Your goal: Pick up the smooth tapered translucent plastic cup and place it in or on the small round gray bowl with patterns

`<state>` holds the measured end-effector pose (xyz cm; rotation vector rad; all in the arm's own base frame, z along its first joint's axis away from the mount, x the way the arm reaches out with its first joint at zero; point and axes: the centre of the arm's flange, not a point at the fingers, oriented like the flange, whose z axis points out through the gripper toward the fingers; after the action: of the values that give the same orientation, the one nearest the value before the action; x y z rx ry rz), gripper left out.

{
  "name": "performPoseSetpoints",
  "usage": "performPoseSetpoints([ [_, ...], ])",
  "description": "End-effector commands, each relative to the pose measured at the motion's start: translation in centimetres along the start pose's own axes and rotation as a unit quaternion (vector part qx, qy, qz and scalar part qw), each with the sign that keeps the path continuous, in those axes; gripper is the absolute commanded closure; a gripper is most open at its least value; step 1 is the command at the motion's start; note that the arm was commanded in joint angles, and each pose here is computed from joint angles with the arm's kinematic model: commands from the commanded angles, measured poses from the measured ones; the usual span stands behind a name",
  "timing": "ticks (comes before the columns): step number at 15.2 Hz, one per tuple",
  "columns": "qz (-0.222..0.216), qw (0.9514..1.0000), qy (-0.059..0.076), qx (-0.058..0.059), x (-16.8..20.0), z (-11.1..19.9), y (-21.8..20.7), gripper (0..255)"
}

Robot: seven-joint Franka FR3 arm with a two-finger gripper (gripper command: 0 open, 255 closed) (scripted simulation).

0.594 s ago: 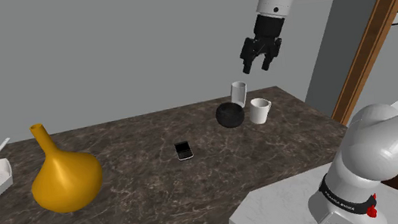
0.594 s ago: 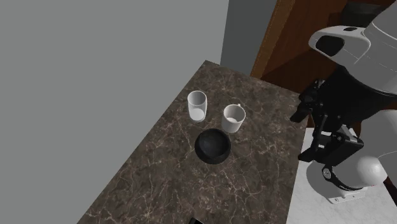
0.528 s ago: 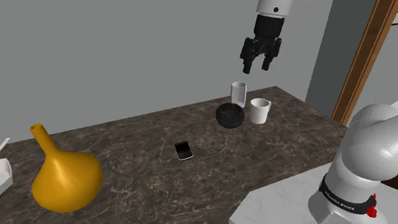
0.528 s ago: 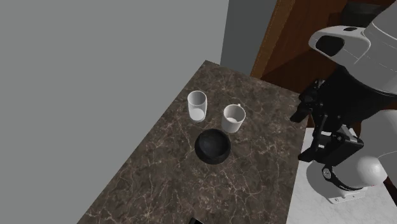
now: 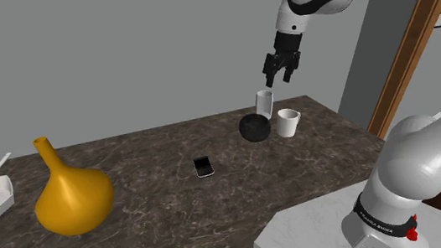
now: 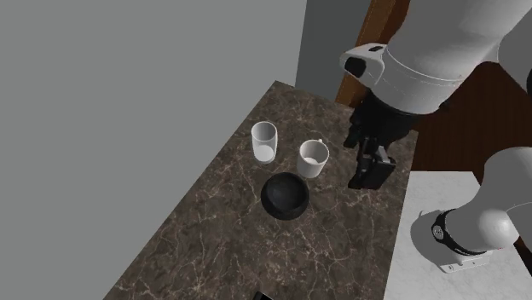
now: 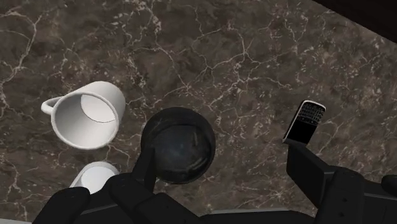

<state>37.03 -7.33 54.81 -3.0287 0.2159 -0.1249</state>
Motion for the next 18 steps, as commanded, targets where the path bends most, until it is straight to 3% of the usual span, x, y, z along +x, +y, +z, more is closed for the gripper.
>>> performPoseSetpoints([
  [1, -0.010, 0.9999, -0.004, -0.004, 1.9, 1.5, 1.4, 0],
  [18, -0.091, 0.9945, -0.040, -0.034, 17.5, 13.1, 13.1, 0],
])
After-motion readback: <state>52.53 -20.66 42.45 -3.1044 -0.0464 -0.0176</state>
